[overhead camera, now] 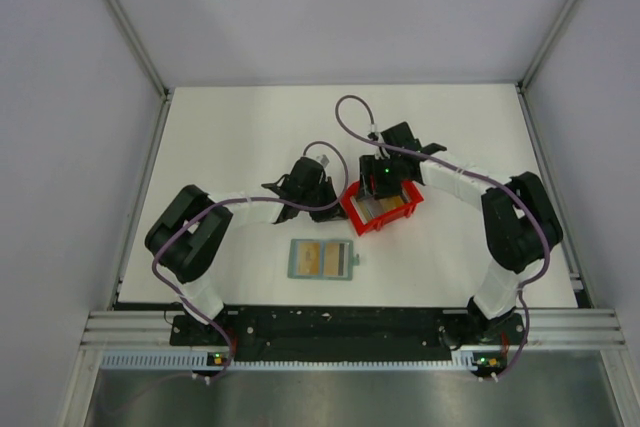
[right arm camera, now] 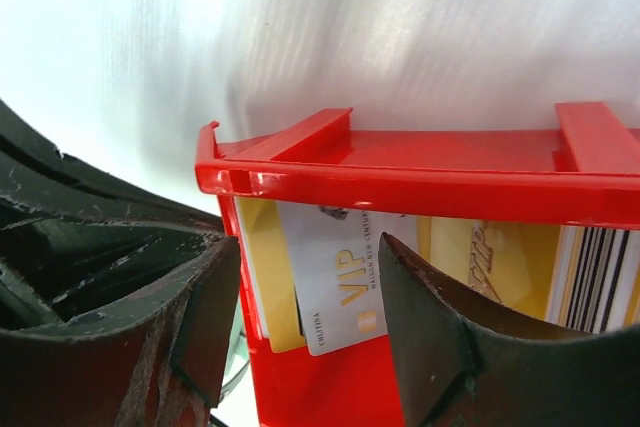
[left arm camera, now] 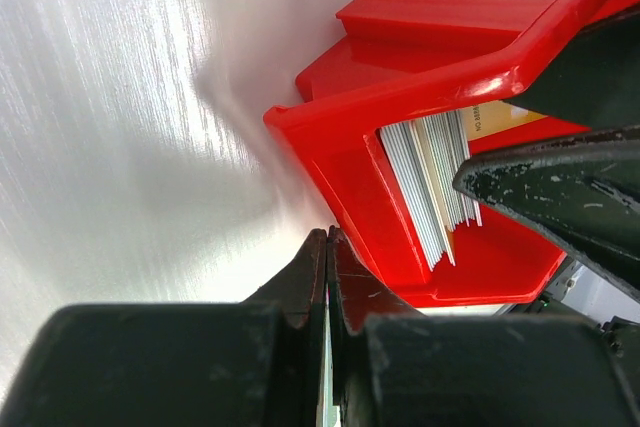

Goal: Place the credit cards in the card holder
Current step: Pick up the credit card from the storage box.

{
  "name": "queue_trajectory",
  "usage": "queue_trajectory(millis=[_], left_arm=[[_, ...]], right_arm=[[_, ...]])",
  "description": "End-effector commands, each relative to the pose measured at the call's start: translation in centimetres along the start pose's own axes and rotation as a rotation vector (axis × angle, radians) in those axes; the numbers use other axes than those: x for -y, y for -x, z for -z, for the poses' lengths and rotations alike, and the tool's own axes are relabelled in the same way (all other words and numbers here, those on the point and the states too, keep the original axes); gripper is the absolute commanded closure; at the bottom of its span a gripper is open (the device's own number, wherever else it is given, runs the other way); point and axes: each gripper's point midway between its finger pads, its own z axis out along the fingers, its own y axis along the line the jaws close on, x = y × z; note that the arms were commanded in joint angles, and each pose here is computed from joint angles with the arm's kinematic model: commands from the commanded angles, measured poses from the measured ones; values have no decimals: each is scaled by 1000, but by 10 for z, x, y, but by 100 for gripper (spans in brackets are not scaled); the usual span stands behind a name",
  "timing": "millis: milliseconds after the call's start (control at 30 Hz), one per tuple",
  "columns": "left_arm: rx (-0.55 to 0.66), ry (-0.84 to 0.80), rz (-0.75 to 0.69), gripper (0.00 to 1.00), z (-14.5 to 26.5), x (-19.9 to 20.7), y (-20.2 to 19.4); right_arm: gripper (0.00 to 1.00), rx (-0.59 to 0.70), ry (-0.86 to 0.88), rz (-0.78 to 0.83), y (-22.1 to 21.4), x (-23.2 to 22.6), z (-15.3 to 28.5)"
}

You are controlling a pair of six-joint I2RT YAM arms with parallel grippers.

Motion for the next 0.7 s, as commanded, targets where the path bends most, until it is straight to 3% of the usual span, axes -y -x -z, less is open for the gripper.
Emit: queue_trajectory(millis=[0,233,667], left_arm=[[49,-80,-23,99,1,27,17],[48,-85,-24,99,1,27,17],[43,-91,-26,99,-1,30,18]], right_arm=[[42,33,-71,-4,5,14,2],[44,-65,-26,-30,-20,15,-18],[84,-22,60,-9,-11,-9,4]])
